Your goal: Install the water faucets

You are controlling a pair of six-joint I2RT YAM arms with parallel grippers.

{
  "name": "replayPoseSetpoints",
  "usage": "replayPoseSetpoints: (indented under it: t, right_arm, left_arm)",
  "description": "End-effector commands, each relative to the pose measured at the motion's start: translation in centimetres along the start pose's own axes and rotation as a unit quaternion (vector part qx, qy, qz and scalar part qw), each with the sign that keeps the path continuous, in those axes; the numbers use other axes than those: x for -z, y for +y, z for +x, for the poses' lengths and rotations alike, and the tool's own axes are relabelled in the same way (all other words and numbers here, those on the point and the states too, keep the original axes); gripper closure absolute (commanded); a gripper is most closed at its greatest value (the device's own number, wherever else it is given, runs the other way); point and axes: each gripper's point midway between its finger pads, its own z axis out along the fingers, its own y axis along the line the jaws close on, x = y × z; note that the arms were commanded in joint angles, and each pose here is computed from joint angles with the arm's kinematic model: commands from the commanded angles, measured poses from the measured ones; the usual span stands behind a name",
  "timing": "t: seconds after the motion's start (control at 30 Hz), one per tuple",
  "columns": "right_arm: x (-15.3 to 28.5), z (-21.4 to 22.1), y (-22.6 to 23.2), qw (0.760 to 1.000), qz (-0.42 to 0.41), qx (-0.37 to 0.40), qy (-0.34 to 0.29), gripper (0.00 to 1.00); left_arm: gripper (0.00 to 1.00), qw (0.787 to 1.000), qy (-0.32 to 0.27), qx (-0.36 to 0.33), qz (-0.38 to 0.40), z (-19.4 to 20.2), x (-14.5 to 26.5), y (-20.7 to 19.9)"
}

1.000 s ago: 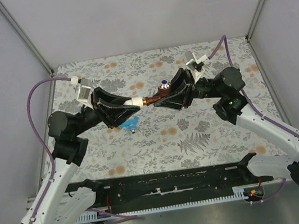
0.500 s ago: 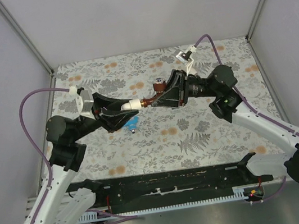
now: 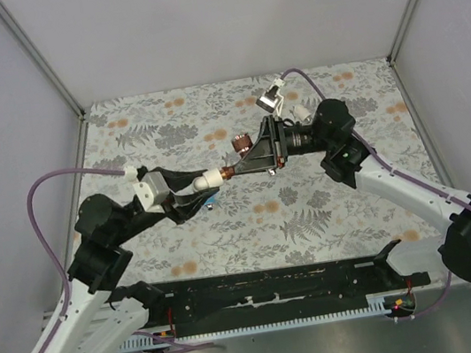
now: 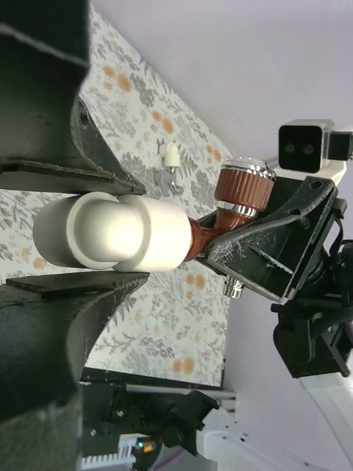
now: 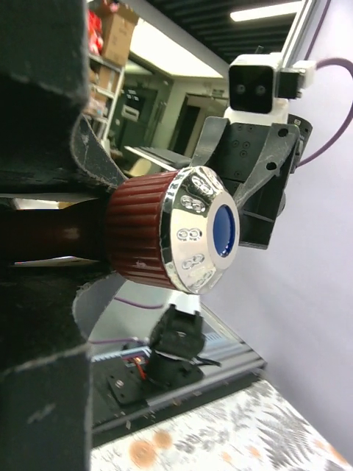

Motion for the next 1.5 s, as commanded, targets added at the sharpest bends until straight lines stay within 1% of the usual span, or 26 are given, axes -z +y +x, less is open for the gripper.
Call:
replayPoseSetpoints:
  t: [0.0, 0.17, 0.3, 0.4, 0.5, 0.53, 0.6, 0.63, 0.7, 0.73, 0.97, 1.07, 1.13, 1.2, 1.27, 1.33, 1.37, 1.47]
  right_arm:
    - [-0.8, 0.5, -0.5, 0.995, 0.021, -0.093, 0.024, 1.0]
    - [-0.8, 1.4, -2.1, 0.988, 0.044, -0.141, 0.04, 1.0]
    - [-0.6, 1.9, -2.9, 0.983, 0.058, -0.164, 0.05, 1.0]
    - [-0.6, 2.2, -3.4, 0.981, 0.064, -0.174, 0.054, 1.0]
    - [-0.6, 2.4, -3.9, 0.979, 0.07, -0.182, 0.054, 0.95]
    - [-0.6, 2.5, -4.2, 0.979, 0.072, -0.185, 0.055, 0.91]
    - [-0.6, 2.5, -4.3, 0.978, 0.074, -0.185, 0.055, 0.76]
    - [-0.7, 2.4, -4.4, 0.979, 0.074, -0.181, 0.053, 0.72]
    - [-0.6, 2.1, -4.5, 0.981, 0.077, -0.172, 0.044, 0.69]
    - [-0.6, 2.1, -4.7, 0.981, 0.079, -0.171, 0.041, 0.64]
    - [-0.1, 1.3, -5.0, 0.982, 0.085, -0.168, 0.023, 0.42]
    - [0.0, 1.1, -5.2, 0.982, 0.089, -0.166, 0.017, 0.38]
    - [0.0, 1.2, -5.6, 0.982, 0.09, -0.167, 0.017, 0.4]
    - [0.1, 1.3, -6.1, 0.981, 0.094, -0.171, 0.015, 0.46]
    - [0.3, 1.5, -7.5, 0.978, 0.107, -0.178, 0.006, 0.61]
    - [0.5, 1.5, -8.7, 0.977, 0.115, -0.178, -0.006, 0.89]
    - [0.9, 1.5, -9.6, 0.977, 0.126, -0.169, -0.013, 1.0]
    - [2.3, 1.6, -12.4, 0.975, 0.171, -0.14, -0.029, 1.0]
  left_arm:
    - [0.98, 0.993, 0.027, -0.116, -0.02, 0.8, 0.0, 0.0]
    - [0.98, 0.984, 0.064, -0.166, -0.034, 2.0, 0.2, -0.4]
    - [0.98, 0.973, 0.098, -0.204, -0.041, 3.5, 0.4, -0.7]
    - [0.98, 0.969, 0.105, -0.22, -0.05, 3.9, 0.6, -0.6]
    - [0.98, 0.965, 0.107, -0.23, -0.064, 4.3, 0.9, -0.3]
    - [0.98, 0.963, 0.111, -0.232, -0.077, 4.5, 1.1, 0.1]
    - [0.98, 0.963, 0.111, -0.231, -0.085, 4.7, 1.2, 0.3]
    - [0.98, 0.963, 0.113, -0.229, -0.091, 4.8, 1.2, 0.5]
    - [0.98, 0.962, 0.116, -0.226, -0.102, 5.2, 1.3, 0.8]
    - [0.98, 0.961, 0.118, -0.225, -0.108, 5.5, 1.4, 1.0]
    - [0.98, 0.959, 0.098, -0.214, -0.16, 5.6, 2.2, 2.2]
    - [0.98, 0.959, 0.092, -0.209, -0.167, 5.6, 2.3, 2.3]
    - [0.98, 0.96, 0.085, -0.204, -0.169, 5.4, 2.4, 2.2]
    - [0.98, 0.961, 0.082, -0.2, -0.172, 5.5, 2.4, 2.3]
    - [0.98, 0.962, 0.08, -0.191, -0.177, 5.5, 2.4, 2.3]
    - [0.98, 0.964, 0.079, -0.179, -0.177, 5.7, 2.2, 2.2]
    - [0.98, 0.965, 0.08, -0.169, -0.184, 5.7, 2.2, 2.4]
    - [0.98, 0.964, 0.088, -0.15, -0.203, 5.8, 2.2, 2.9]
